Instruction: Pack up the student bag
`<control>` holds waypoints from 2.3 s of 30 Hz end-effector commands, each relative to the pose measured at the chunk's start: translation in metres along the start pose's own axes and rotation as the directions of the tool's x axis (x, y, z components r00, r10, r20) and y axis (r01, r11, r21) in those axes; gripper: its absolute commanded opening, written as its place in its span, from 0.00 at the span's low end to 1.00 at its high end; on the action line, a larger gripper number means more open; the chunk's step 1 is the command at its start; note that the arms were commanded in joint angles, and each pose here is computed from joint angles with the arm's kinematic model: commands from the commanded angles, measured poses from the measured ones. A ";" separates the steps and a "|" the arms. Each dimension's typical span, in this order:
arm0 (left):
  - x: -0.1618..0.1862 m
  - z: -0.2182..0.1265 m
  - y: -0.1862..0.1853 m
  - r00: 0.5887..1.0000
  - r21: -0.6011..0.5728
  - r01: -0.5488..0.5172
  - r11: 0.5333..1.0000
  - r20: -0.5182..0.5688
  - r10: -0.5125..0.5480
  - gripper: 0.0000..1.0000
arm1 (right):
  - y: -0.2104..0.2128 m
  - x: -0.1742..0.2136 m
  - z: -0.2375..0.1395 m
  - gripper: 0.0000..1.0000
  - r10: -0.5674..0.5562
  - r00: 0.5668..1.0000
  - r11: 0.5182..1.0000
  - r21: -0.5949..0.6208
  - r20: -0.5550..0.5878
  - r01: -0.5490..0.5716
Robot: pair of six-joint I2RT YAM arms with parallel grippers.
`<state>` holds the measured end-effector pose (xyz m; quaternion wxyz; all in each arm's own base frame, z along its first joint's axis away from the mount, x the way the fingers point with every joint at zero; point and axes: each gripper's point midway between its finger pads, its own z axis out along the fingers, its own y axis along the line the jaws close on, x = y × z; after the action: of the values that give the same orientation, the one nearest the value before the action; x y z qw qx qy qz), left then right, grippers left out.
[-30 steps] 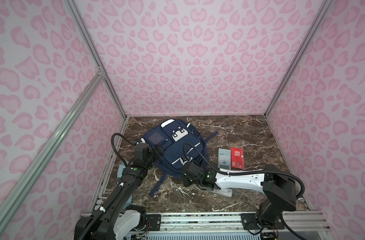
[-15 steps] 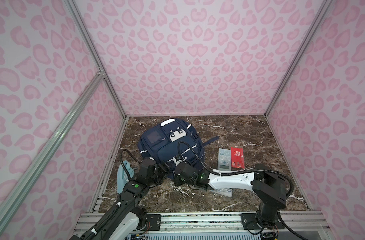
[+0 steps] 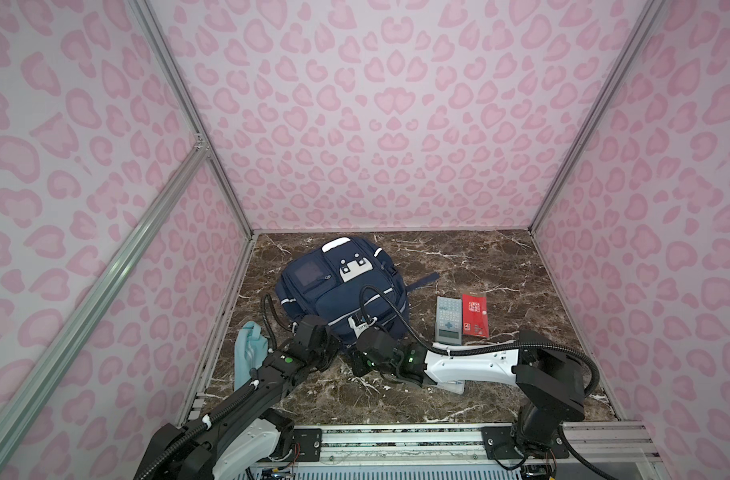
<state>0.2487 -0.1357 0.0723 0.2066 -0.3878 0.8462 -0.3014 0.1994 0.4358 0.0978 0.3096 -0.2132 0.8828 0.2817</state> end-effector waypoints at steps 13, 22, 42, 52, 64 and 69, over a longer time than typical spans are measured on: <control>-0.017 -0.025 -0.023 0.979 0.036 -0.197 0.980 0.064 0.194 0.02 | -0.160 0.006 -0.045 0.00 0.019 1.000 0.910 0.414 -0.016 -0.011; -0.041 -0.027 -0.043 0.938 0.105 -0.340 0.934 0.101 0.331 0.01 | -0.218 -0.014 -0.050 0.00 0.022 0.999 0.864 0.504 -0.049 0.005; -0.071 -0.084 -0.021 0.948 -0.047 -0.209 0.977 0.237 0.214 0.77 | -0.012 -0.015 0.019 0.00 -0.039 0.999 0.998 0.043 -0.028 0.040; -0.005 -0.039 -0.020 0.994 0.179 0.104 0.978 0.011 -0.108 0.75 | -0.002 -0.009 0.013 0.00 -0.075 0.997 0.997 -0.018 0.000 0.075; 0.000 -0.006 -0.038 0.997 0.099 -0.072 0.992 -0.026 0.075 0.02 | -0.032 -0.002 0.002 0.00 -0.107 0.994 0.991 0.075 -0.034 0.109; -0.003 -0.026 -0.033 0.992 0.093 -0.127 0.988 0.004 0.127 0.02 | -0.113 -0.002 -0.013 0.00 -0.030 0.998 0.966 0.256 -0.063 0.045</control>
<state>0.2532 -0.1450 0.1042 0.2204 -0.3497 0.8470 -0.3343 0.2407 0.3850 0.0834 0.3151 -0.2187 0.8958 0.2246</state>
